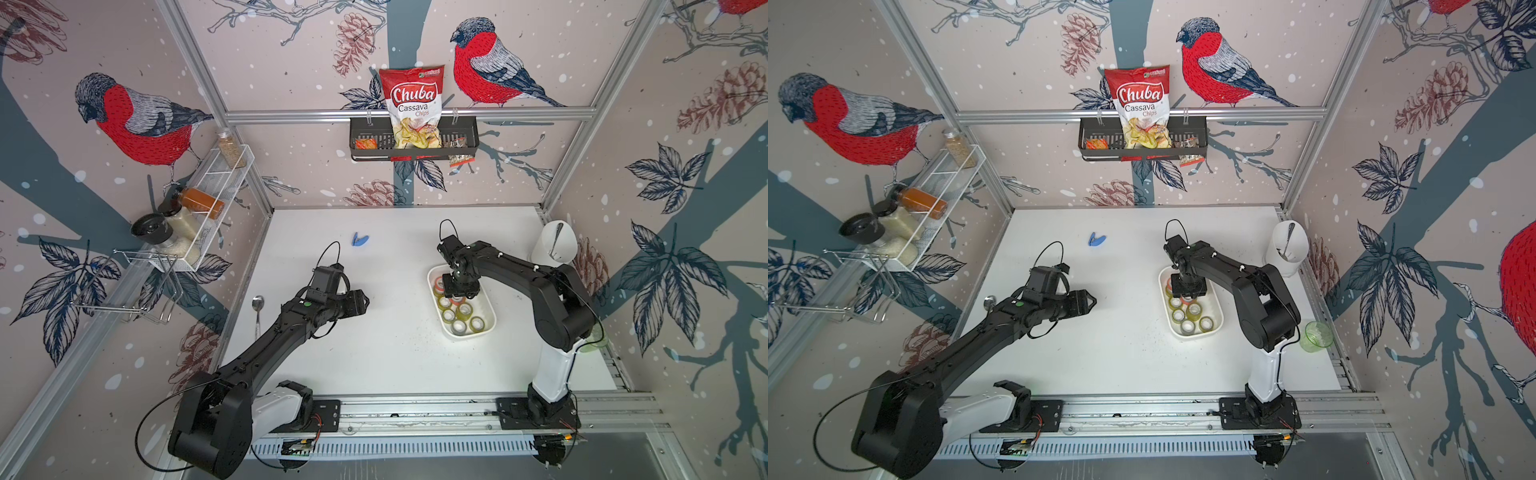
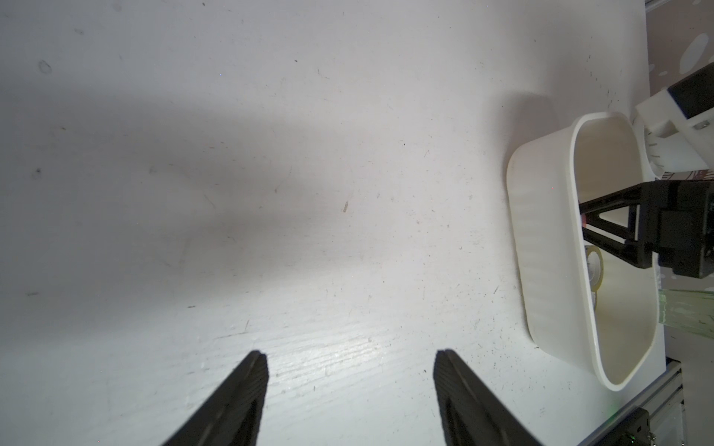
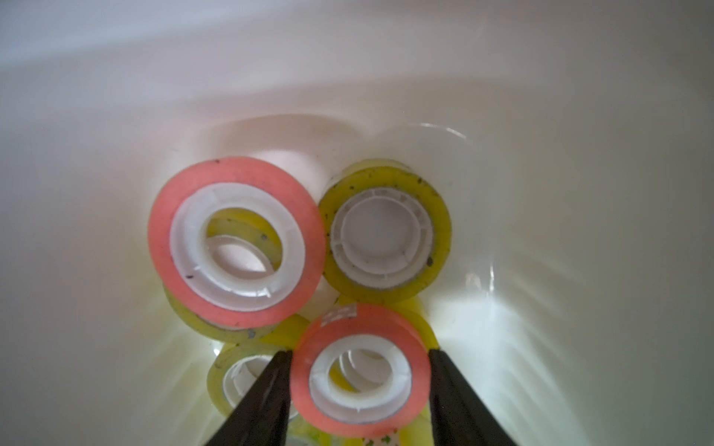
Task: Put the transparent tape into the storage box
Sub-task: Place the tape in the storage box.
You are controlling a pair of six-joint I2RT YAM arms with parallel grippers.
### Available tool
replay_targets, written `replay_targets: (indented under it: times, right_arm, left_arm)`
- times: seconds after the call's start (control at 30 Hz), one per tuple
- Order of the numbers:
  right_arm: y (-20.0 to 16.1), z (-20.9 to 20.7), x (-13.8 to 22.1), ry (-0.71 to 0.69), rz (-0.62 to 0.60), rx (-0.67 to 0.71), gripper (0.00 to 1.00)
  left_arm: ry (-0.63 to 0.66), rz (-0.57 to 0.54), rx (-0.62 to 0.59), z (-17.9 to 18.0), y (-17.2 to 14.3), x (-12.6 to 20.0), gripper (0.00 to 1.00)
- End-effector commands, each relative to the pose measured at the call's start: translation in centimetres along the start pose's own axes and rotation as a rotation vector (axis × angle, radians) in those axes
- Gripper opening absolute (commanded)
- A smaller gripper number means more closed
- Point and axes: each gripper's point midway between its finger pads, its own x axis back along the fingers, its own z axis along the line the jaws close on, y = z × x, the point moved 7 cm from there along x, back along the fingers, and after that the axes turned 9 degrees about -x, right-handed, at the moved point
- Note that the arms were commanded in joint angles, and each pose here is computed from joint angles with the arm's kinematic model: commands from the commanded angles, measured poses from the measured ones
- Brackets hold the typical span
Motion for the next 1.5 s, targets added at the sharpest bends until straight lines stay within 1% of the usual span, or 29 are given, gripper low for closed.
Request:
replay_targets:
  times: [0.0, 0.17, 0.43, 0.7, 0.87, 0.97, 1.03, 1.2, 1.27, 1.4, 1.47]
  right_arm:
    - [0.4, 0.2, 1.4, 0.014, -0.027, 0.001, 0.51]
    - [0.6, 1.1, 2.7, 0.050, -0.047, 0.001, 0.51]
    - [-0.2, 2.8, 1.2, 0.068, -0.008, 0.026, 0.51]
    - [-1.3, 3.3, 1.1, 0.076, 0.007, 0.026, 0.51]
    - [-1.4, 3.1, 1.1, 0.071, 0.004, 0.022, 0.55]
    - [-1.1, 3.2, 1.9, 0.077, -0.018, 0.013, 0.58]
    - [-0.8, 3.2, 2.6, 0.080, -0.036, 0.008, 0.62]
    - [-0.2, 3.1, 5.9, 0.115, -0.100, -0.017, 0.72]
    - [-0.1, 2.9, 6.8, 0.129, -0.119, -0.029, 0.72]
    - [-0.3, 2.2, 6.9, 0.120, -0.123, -0.046, 0.71]
    - [-0.3, 1.8, 7.4, 0.127, -0.146, -0.062, 0.71]
  left_arm:
    - [0.006, -0.005, -0.007, 0.1, 0.1, 0.0, 0.73]
    - [0.001, -0.001, -0.004, 0.1, 0.1, -0.1, 0.73]
    - [0.006, -0.008, -0.006, 0.1, 0.1, 0.1, 0.73]
    - [0.004, -0.007, -0.005, 0.1, 0.1, 0.0, 0.73]
    - [0.004, -0.011, -0.006, 0.1, 0.1, 0.1, 0.73]
    - [0.005, -0.011, -0.005, 0.1, 0.1, 0.2, 0.73]
    - [0.005, -0.012, -0.006, 0.0, 0.1, 0.2, 0.73]
    - [0.006, -0.011, -0.010, 0.0, 0.3, 0.1, 0.73]
    - [0.004, -0.014, -0.010, 0.0, 0.4, 0.1, 0.73]
    - [0.005, -0.011, -0.009, 0.0, 0.5, -0.1, 0.73]
    - [0.006, -0.007, -0.008, 0.0, 0.5, -0.1, 0.73]
